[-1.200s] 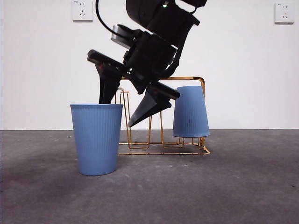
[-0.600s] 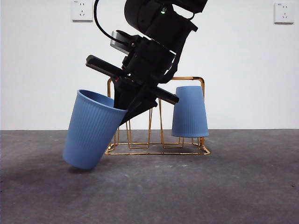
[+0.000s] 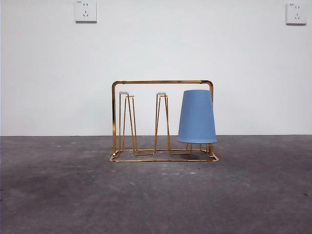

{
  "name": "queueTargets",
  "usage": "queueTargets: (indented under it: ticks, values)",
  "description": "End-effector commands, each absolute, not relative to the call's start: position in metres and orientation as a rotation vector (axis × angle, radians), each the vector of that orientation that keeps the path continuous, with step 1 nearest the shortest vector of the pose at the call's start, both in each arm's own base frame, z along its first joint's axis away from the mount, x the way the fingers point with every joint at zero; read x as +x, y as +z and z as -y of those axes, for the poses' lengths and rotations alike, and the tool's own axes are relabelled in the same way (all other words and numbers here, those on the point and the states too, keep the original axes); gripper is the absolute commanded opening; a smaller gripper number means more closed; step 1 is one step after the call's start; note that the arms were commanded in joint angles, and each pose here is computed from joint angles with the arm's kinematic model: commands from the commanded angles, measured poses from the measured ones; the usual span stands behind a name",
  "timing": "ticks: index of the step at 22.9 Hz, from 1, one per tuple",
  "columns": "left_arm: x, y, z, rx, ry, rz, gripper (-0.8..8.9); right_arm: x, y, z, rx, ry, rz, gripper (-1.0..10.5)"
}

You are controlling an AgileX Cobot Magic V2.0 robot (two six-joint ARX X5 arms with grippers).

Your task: Pick up cup 1,put cup 1 in the cup rack,pick up cup 2,put cup 2 in the cup rack

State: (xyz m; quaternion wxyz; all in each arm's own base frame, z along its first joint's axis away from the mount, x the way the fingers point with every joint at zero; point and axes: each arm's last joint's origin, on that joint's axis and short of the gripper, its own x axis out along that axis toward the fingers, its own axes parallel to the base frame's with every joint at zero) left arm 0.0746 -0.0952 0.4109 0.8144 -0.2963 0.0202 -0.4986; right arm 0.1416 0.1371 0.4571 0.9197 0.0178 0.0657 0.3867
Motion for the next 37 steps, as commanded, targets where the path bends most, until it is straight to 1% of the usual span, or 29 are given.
queueTargets:
  ticks: [1, 2, 3, 6, 8, 13, 17, 20, 24, 28, 37]
  values:
    - [0.084, 0.418, 0.110, -0.732, -1.190, -0.015, 5.54, 0.112, 0.481, -0.109, 0.071, 0.800, 0.055, -0.1]
    - [0.089, 0.420, 0.118, -0.768, -1.244, -0.008, 5.76, 0.101, 0.489, -0.098, 0.098, 0.800, 0.125, -0.1]
    - [0.094, 0.421, 0.124, -0.792, -1.275, -0.004, 5.76, 0.094, 0.494, -0.091, 0.113, 0.802, 0.168, -0.1]
    - [0.107, 0.423, 0.141, -0.863, -1.345, 0.029, 5.76, 0.080, 0.502, -0.079, 0.140, 0.812, 0.247, -0.1]
    - [0.115, 0.423, 0.152, -0.913, -1.392, 0.065, 5.76, 0.076, 0.504, -0.075, 0.146, 0.830, 0.270, -0.1]
    - [0.133, 0.418, 0.174, -1.031, -1.465, 0.143, 5.76, 0.075, 0.505, -0.076, 0.145, 0.856, 0.276, -0.1]
    - [0.145, 0.409, 0.188, -1.094, -1.482, 0.163, 5.76, 0.081, 0.503, -0.081, 0.140, 0.859, 0.262, -0.1]
    - [0.152, 0.403, 0.195, -1.120, -1.466, 0.171, 5.76, 0.086, 0.503, -0.087, 0.140, 0.869, 0.264, -0.1]
    - [0.155, 0.398, 0.202, -1.151, -1.443, 0.193, 5.75, 0.096, 0.500, -0.097, 0.129, 0.874, 0.233, -0.1]
    - [0.158, 0.397, 0.203, -1.166, -1.431, 0.217, 5.75, 0.104, 0.498, -0.105, 0.127, 0.904, 0.218, -0.1]
    - [0.156, 0.401, 0.199, -1.184, -1.423, 0.303, 5.66, 0.118, 0.491, -0.120, 0.110, 0.909, 0.167, -0.1]
